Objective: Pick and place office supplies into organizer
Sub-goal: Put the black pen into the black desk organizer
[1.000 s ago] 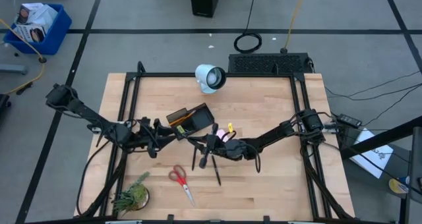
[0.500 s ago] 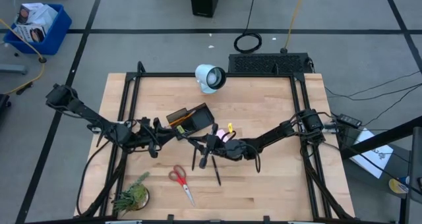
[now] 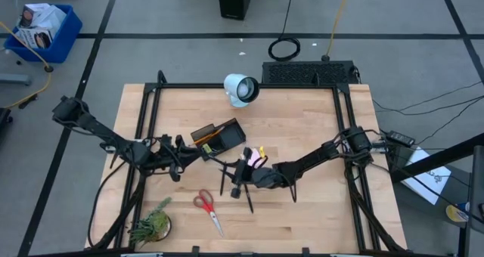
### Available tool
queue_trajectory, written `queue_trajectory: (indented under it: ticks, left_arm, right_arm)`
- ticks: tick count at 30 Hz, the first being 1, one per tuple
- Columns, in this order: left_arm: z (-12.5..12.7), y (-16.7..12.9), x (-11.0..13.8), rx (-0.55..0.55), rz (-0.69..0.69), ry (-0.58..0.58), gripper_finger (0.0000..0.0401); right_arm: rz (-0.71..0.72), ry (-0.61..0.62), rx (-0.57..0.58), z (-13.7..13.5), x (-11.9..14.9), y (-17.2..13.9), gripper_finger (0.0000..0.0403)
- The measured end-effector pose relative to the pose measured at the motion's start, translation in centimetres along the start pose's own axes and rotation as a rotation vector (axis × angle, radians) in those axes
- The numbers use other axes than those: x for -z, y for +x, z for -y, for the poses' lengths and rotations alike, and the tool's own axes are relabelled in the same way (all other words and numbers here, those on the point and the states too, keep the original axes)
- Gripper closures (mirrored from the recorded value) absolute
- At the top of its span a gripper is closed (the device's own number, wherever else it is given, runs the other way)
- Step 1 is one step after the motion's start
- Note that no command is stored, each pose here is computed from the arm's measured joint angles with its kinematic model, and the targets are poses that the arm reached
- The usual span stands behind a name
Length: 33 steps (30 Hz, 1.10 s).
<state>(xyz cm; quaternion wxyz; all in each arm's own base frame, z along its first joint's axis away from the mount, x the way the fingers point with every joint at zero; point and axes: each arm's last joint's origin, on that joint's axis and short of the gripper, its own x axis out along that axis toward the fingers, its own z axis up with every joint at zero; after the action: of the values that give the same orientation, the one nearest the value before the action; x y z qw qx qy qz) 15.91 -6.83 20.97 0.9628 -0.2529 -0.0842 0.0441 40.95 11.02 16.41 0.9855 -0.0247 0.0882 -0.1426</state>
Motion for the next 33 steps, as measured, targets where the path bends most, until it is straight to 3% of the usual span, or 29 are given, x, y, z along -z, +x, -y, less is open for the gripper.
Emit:
queue_trajectory:
  ticks: [8,19,27,33]
  left_arm:
    - [-0.3,-0.6,-0.9,-0.056,0.019,0.066,0.0352]
    - [-1.7,-2.5,-2.5,-0.261,0.053,0.143,0.0356]
    - [-2.7,-3.0,-2.5,-0.417,0.044,0.192,0.0349]
    - [-2.9,-2.2,-4.1,-0.521,-0.096,0.179,0.0359]
  right_arm:
    - [-0.108,-0.102,0.043,-2.3,1.5,-1.9,0.0317]
    - [-0.151,-0.165,0.085,-6.1,2.7,-5.7,0.0316]
    - [-0.15,-0.166,0.074,-6.4,2.8,-6.1,0.0316]
    - [-0.152,-0.138,0.089,-6.0,2.8,-5.7,0.0316]
